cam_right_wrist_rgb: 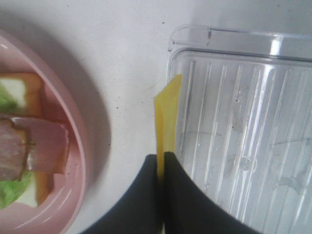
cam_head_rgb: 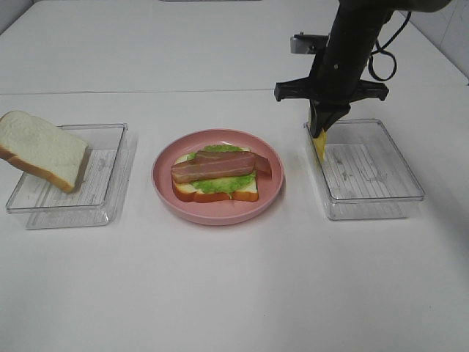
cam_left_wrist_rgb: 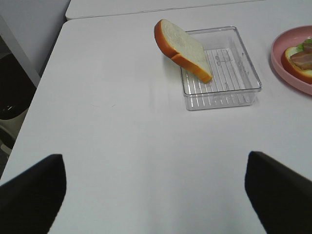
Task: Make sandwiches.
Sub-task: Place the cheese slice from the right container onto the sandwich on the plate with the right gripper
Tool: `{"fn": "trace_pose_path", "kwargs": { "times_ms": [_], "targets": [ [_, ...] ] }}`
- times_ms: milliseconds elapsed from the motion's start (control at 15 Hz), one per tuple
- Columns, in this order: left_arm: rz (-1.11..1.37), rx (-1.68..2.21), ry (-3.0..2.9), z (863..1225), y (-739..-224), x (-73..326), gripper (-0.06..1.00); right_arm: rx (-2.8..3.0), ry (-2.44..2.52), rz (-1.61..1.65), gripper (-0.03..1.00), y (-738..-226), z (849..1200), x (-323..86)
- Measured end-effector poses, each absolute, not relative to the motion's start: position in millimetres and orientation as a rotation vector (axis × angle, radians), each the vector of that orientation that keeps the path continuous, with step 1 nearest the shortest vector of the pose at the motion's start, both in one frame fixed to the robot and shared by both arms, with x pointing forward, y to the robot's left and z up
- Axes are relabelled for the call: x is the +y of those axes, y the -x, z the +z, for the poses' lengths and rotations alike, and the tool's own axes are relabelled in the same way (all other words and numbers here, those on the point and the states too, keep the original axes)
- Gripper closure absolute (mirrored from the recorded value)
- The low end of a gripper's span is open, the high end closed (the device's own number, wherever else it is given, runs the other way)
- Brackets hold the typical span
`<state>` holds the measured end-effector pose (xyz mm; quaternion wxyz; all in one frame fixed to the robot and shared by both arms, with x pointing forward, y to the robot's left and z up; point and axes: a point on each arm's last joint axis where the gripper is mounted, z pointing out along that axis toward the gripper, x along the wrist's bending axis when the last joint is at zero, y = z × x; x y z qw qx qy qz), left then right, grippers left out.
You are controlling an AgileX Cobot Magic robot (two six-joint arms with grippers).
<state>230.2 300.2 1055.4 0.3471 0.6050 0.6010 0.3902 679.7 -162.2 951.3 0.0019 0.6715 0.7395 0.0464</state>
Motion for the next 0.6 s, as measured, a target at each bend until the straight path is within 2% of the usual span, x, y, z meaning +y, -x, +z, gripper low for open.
{"fn": "trace_pose_path", "kwargs": {
  "times_ms": [333, 600],
  "targets": [
    [1.012, 1.559, -1.569, 1055.4, -230.2, 300.2, 0.03, 2.275, -2.067, 0.358, 0.95, -658.6, 1033.8, -165.3],
    [1.012, 1.559, -1.569, 1055.4, -230.2, 300.2, 0.03, 2.322, -2.082, 0.419, 0.95, -649.9, 1047.9, -161.5]
  ]
}}
